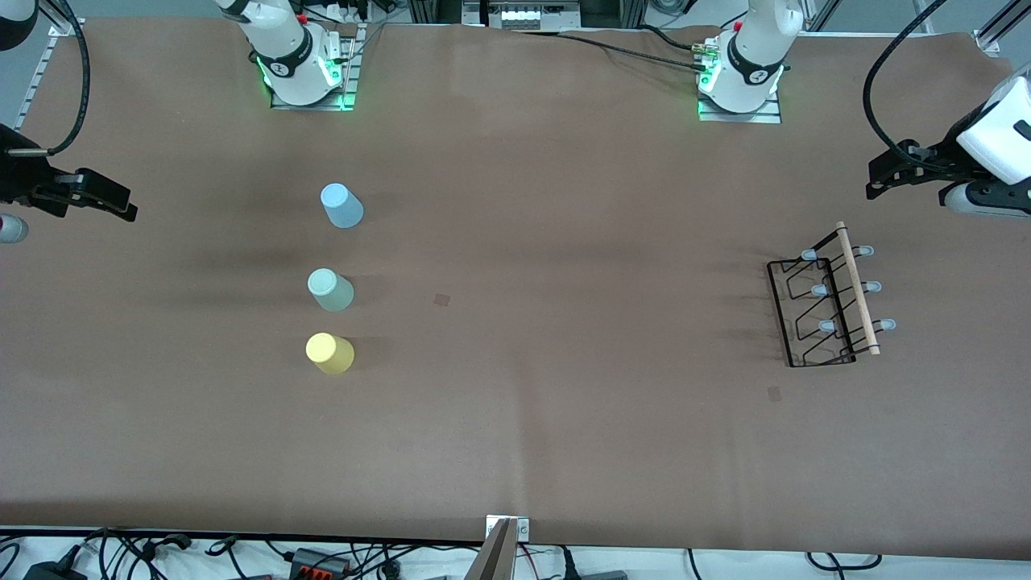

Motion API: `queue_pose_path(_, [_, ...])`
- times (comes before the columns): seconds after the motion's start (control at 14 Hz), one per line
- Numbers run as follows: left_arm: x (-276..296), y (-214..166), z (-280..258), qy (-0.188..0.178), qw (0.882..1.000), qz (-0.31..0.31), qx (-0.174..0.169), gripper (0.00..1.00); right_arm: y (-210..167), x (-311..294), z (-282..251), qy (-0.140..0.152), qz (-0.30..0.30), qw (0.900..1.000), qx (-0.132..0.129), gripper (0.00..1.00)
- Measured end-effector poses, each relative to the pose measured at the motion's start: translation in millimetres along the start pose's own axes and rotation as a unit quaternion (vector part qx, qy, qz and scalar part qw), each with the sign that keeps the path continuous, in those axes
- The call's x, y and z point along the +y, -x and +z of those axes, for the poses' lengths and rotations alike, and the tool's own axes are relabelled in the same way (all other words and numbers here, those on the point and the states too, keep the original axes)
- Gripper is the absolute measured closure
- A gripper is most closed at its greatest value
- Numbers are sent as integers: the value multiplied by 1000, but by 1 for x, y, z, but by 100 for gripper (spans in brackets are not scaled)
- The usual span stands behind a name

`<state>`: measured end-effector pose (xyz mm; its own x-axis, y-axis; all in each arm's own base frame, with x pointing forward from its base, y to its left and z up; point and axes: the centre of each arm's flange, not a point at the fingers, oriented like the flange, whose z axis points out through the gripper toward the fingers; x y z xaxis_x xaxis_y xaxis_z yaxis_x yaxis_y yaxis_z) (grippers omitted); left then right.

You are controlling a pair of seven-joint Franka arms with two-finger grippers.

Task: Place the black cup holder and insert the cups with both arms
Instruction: 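Move the right gripper toward the teal cup while the left gripper reaches the rack, then grasp the teal cup with the right gripper while the left gripper grasps the rack handle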

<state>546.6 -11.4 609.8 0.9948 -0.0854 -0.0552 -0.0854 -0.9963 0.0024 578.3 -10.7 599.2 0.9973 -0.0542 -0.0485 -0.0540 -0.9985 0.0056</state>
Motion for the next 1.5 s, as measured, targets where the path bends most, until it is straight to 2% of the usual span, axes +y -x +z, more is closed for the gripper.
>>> queue_pose_path(0.29, [0,0,0,0,1000,0,0,0,0,0,4,0,0,1000,-5,0])
queue_pose_path(0.57, [0,0,0,0,1000,0,0,0,-3,-7,57,0,-7,999,-38,0])
queue_pose_path(0.71, [4,0,0,0,1000,3,0,0,-11,-13,102,-10,-9,1000,-28,0])
queue_pose_path(1.0, [16,0,0,-1,1000,10,-1,0,-8,-54,204,-16,-42,999,10,0])
queue_pose_path(1.14, [14,3,10,0,1000,8,-30,0,3,-71,243,-18,-56,998,28,0])
queue_pose_path(1.36, [-10,1,53,2,993,-17,-115,0,14,-77,283,-19,-62,997,33,0])
queue_pose_path(1.5, [-44,-13,91,-9,989,-42,-141,0,12,-80,294,-20,-62,997,38,0])
